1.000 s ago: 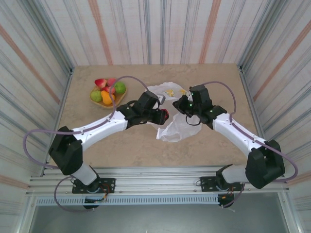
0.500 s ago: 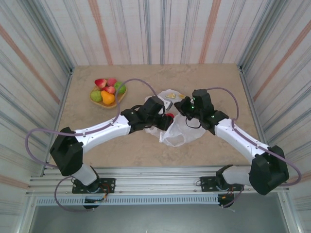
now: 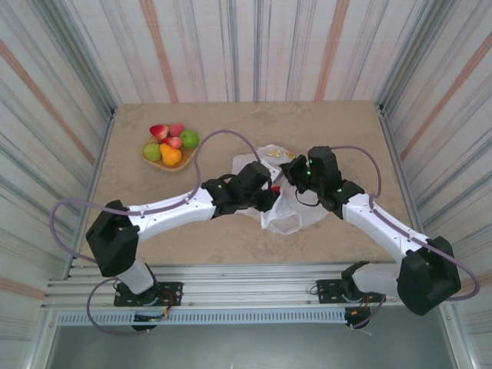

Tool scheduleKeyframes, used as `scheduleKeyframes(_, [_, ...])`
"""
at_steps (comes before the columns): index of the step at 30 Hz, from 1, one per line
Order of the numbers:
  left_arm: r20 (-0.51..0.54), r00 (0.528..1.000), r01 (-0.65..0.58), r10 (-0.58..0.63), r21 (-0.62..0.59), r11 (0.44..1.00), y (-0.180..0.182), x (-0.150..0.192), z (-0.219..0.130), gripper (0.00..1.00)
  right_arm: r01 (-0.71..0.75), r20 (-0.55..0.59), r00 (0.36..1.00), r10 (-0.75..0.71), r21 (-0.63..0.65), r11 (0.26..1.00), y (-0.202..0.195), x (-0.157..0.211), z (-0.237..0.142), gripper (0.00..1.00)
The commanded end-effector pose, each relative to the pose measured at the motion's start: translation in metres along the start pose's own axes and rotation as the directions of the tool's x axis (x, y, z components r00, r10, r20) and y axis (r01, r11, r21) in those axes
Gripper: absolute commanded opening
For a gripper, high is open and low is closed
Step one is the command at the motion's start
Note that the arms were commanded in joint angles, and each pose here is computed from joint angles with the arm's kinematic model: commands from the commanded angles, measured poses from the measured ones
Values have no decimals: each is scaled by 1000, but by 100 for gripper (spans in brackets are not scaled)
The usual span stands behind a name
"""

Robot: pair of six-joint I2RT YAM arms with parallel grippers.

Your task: Place the fruits into the plastic bag

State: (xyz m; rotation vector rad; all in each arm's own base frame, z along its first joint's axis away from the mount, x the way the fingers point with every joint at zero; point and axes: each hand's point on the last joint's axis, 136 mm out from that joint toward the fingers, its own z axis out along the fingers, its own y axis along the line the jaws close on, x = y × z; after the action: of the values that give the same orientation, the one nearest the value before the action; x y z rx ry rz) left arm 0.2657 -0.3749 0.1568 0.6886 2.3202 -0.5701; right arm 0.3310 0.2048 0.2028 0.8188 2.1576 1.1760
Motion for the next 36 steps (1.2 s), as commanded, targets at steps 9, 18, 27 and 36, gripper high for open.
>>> scheduleKeyframes(9, [99, 993, 71, -56, -149, 986, 47, -14, 27, 60, -61, -51, 997, 58, -53, 997, 5, 0, -9, 0])
scheduleKeyframes(18, [110, 990, 91, -84, -62, 994, 32, -14, 69, 64, -173, -50, 985, 168, -128, 977, 14, -5, -11, 0])
scheduleKeyframes(27, [139, 984, 115, -112, -12, 993, 23, -22, 75, 76, -190, -28, 982, 188, -111, 976, 0, -9, -8, 0])
scheduleKeyframes(36, [157, 985, 67, -66, -2, 998, 22, -29, 38, 84, -152, 20, 988, 153, -68, 986, -15, -20, -16, 0])
